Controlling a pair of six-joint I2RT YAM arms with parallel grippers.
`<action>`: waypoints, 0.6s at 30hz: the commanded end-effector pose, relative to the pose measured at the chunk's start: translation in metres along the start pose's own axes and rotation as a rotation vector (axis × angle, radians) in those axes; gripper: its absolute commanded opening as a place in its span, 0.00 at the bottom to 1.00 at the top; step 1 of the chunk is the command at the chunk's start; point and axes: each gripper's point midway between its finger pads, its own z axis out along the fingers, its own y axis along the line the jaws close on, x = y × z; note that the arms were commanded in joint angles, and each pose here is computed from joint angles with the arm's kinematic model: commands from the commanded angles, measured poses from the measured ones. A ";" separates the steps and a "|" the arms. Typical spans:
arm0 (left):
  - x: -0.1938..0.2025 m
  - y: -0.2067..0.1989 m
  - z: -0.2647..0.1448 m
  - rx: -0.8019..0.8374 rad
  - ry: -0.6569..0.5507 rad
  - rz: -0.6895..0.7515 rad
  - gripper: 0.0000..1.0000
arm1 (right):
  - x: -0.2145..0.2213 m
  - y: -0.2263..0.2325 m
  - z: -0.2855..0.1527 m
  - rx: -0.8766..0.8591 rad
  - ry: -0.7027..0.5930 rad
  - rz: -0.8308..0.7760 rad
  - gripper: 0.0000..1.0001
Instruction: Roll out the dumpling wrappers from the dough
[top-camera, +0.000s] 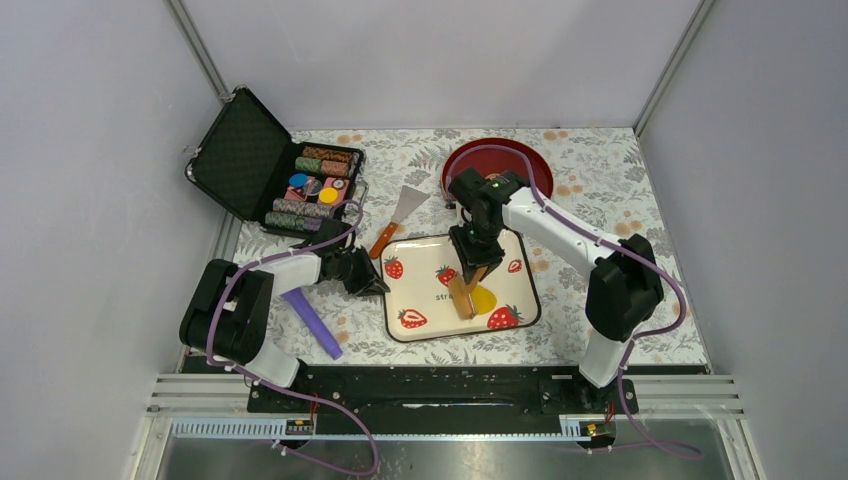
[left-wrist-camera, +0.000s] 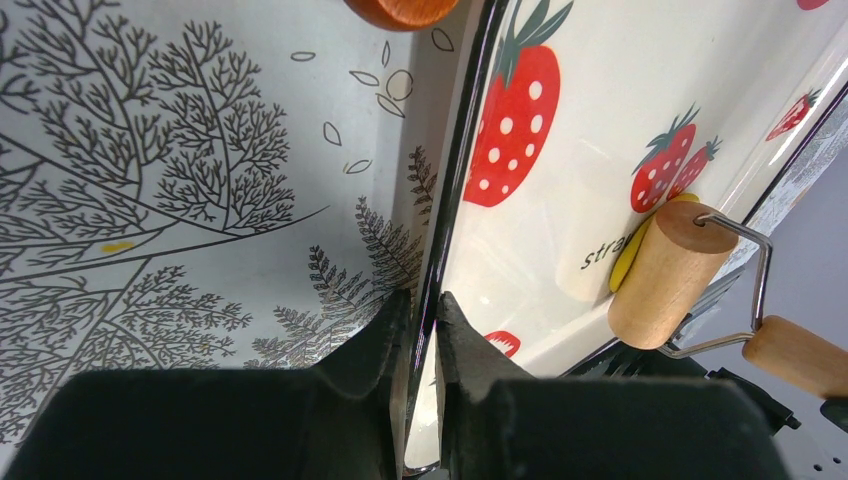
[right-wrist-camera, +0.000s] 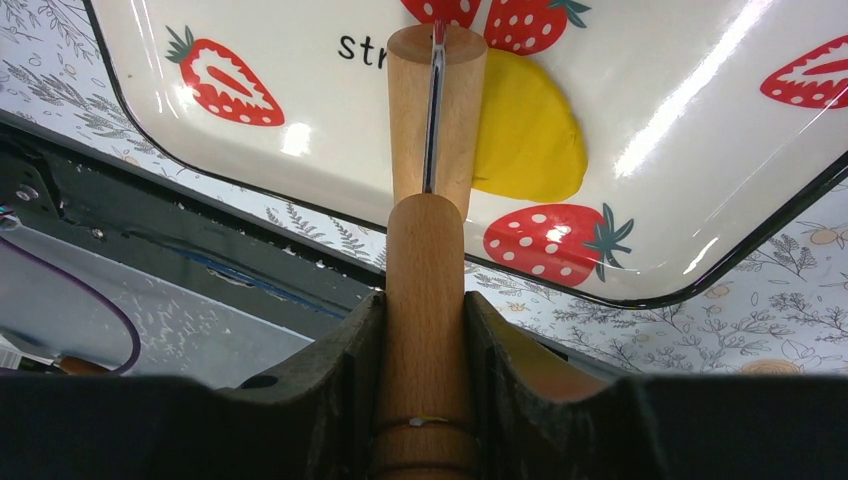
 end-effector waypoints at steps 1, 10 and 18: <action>0.010 0.068 0.006 -0.259 -0.011 -0.051 0.00 | 0.022 -0.017 0.031 0.079 0.119 0.017 0.00; 0.011 0.068 0.006 -0.261 -0.010 -0.052 0.00 | 0.055 -0.042 0.056 0.170 0.230 0.023 0.00; 0.010 0.068 0.005 -0.259 -0.011 -0.051 0.00 | 0.064 -0.043 0.074 0.130 0.285 0.044 0.00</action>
